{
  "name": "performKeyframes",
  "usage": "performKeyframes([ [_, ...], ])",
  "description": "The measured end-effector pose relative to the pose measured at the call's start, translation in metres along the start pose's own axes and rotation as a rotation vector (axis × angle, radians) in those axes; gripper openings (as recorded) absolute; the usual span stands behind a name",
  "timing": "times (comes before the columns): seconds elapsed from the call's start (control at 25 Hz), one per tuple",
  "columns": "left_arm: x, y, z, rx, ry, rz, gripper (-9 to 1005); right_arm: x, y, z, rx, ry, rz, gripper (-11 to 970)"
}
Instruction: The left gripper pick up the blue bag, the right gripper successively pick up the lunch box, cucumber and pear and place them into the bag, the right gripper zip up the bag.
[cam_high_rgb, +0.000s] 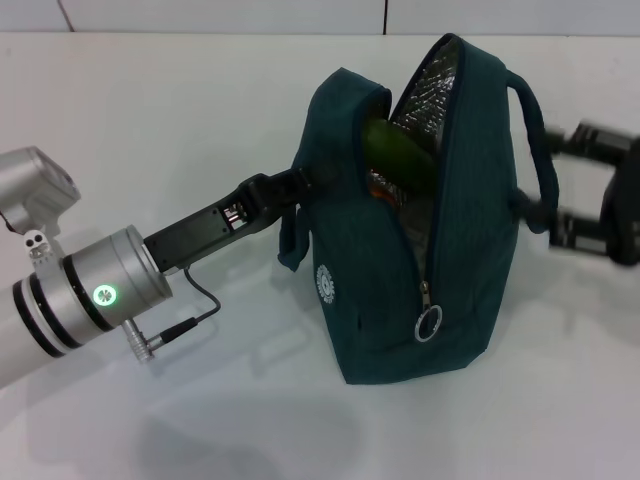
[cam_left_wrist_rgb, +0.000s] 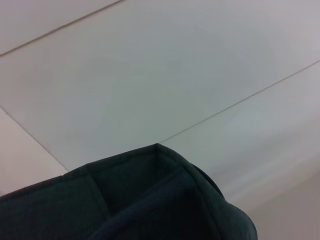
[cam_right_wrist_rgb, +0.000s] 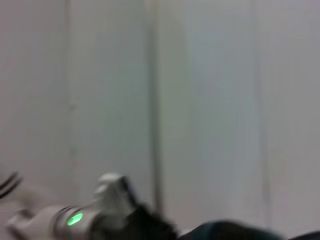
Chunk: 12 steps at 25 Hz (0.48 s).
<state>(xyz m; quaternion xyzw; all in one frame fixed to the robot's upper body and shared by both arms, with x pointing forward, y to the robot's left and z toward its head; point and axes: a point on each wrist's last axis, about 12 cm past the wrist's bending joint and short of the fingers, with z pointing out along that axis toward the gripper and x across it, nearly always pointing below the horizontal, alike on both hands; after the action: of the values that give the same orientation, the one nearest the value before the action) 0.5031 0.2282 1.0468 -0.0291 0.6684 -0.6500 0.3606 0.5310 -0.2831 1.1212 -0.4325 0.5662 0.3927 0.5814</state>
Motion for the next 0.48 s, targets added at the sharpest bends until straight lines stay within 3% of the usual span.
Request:
performKeyframes([
  [0.48,0.0,0.0,-0.001,0.0,-0.007,-0.001,55,0.027,0.043,0.014,-0.3,0.153,0.068,698],
])
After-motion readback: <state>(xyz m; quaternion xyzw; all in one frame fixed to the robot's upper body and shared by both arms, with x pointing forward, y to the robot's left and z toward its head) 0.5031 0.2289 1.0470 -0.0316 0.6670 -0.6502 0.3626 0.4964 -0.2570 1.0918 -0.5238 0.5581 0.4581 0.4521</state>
